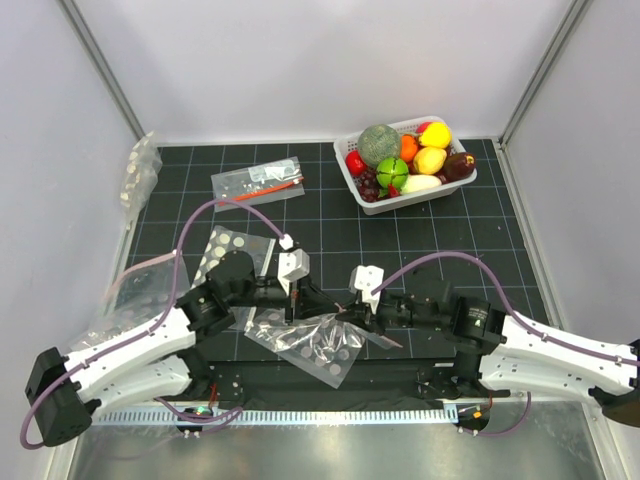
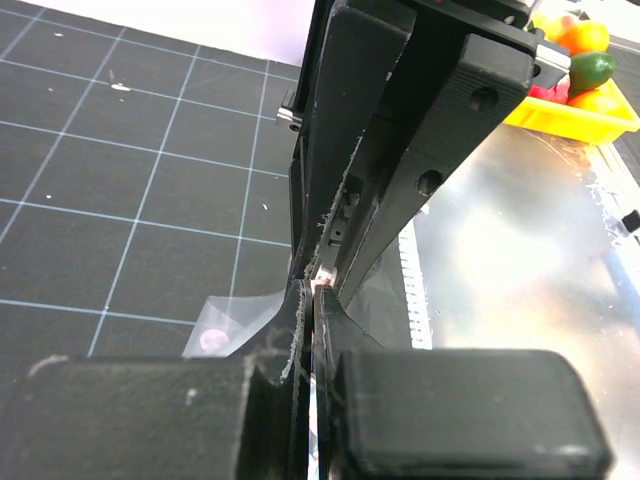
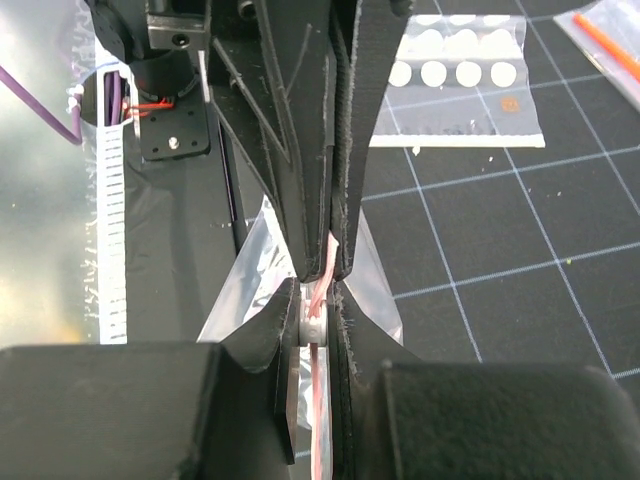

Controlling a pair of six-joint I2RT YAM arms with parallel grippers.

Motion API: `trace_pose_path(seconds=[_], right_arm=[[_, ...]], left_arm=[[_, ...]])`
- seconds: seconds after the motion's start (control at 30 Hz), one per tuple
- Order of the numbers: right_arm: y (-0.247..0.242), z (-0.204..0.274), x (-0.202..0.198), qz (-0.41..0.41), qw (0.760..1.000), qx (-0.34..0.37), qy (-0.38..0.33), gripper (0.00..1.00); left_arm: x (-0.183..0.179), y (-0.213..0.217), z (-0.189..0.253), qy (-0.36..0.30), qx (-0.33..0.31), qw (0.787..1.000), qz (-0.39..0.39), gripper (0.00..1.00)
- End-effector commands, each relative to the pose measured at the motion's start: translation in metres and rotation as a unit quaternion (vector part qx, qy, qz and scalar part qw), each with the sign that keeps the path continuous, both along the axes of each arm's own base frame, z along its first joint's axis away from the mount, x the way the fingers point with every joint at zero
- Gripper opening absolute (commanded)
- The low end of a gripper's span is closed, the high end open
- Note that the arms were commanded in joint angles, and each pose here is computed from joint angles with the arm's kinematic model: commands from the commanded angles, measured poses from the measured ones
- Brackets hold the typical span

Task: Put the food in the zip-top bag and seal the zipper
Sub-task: Open the zipper of the food storage bag at the center of the board.

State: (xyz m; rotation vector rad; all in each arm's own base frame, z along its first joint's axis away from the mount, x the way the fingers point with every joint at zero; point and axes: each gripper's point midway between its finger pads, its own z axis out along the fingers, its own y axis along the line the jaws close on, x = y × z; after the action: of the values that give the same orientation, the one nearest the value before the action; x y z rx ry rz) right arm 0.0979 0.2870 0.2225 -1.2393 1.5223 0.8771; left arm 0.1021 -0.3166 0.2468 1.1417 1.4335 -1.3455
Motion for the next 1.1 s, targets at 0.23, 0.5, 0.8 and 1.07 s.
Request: trace_pose_path(seconds=[0.23,0.5,0.8,1.07], right_arm=[[0.013,0.014,0.001,0.010,1.000,0.018,-0.007,0.01],[0.014,0.008,0.002,0.009,1.000,0.001,-0.001,0.01],[0.015,-0.001,0.002,0.009,0.999,-0.036,0.019,0.01],[0.013,-0.012,0.003,-0.002,0.996,-0.073,0.043,0.01]], left_arm=[[0.010,0.026,0.048,-0.068,-0.071,0.992,0.085,0.00],[0.022,0.056,0.073,-0.096,-0.088,0.977,0.168,0.00],[0.059,0.115,0.106,-0.091,-0.093,0.927,0.351,0.00],[0.079,0.193,0.127,-0.089,-0.135,0.841,0.516,0.00]])
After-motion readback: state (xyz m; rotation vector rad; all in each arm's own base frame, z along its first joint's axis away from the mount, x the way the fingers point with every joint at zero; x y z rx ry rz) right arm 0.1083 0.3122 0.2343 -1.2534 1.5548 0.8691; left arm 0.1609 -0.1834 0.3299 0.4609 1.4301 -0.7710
